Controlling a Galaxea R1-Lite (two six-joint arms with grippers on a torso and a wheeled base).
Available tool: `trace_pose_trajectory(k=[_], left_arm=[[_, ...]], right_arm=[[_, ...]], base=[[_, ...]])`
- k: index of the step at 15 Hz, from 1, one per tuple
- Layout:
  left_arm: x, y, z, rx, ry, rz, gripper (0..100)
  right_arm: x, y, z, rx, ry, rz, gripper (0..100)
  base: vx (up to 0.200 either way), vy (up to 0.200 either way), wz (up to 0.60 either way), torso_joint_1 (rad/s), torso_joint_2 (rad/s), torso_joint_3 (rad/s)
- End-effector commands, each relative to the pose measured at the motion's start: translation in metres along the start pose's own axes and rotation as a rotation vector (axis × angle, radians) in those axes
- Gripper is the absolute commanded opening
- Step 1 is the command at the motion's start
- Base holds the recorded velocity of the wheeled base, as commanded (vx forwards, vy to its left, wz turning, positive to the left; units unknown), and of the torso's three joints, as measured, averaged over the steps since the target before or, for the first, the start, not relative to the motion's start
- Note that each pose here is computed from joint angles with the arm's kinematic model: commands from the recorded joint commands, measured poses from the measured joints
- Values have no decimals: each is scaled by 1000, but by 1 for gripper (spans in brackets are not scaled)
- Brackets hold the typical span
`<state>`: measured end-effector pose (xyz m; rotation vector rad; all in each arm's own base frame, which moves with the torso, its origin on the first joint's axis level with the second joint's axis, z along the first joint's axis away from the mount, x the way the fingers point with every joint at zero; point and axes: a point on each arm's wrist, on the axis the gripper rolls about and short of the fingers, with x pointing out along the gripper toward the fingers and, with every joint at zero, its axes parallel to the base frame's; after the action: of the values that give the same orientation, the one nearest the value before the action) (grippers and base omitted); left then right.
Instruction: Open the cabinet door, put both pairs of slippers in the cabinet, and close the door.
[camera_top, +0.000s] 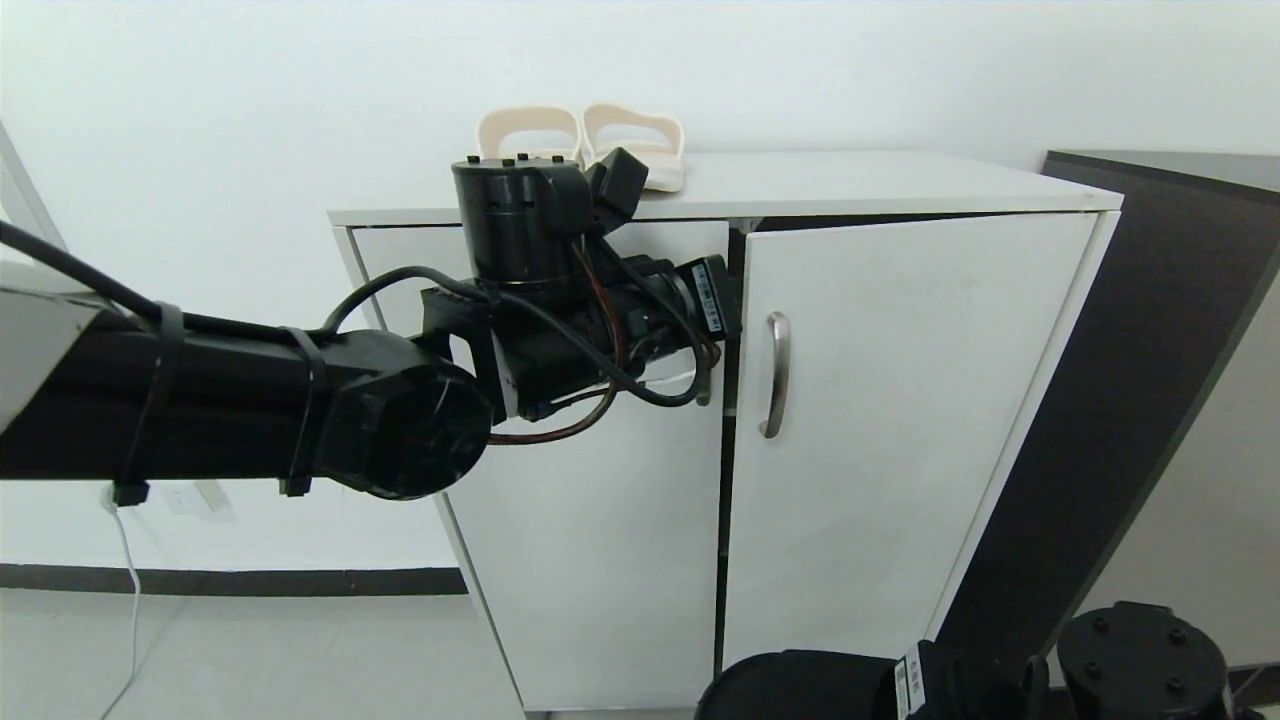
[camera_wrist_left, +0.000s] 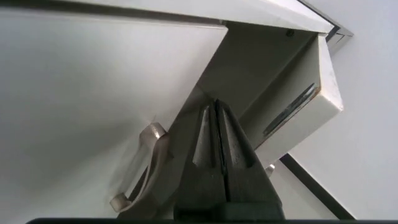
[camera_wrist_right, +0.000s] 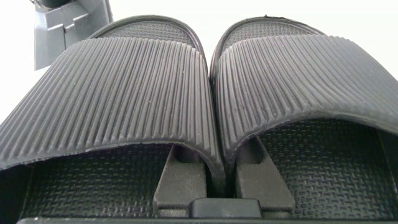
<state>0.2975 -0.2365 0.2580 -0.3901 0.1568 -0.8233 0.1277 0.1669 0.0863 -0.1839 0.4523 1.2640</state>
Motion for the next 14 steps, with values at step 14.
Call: trace_pose_trajectory(k=[14], left_arm=[[-2, -42, -38, -7, -41, -173, 0]], right_arm=[[2, 28, -12, -86, 11, 119, 0]], base=[[-114, 0, 0, 0, 1, 1]])
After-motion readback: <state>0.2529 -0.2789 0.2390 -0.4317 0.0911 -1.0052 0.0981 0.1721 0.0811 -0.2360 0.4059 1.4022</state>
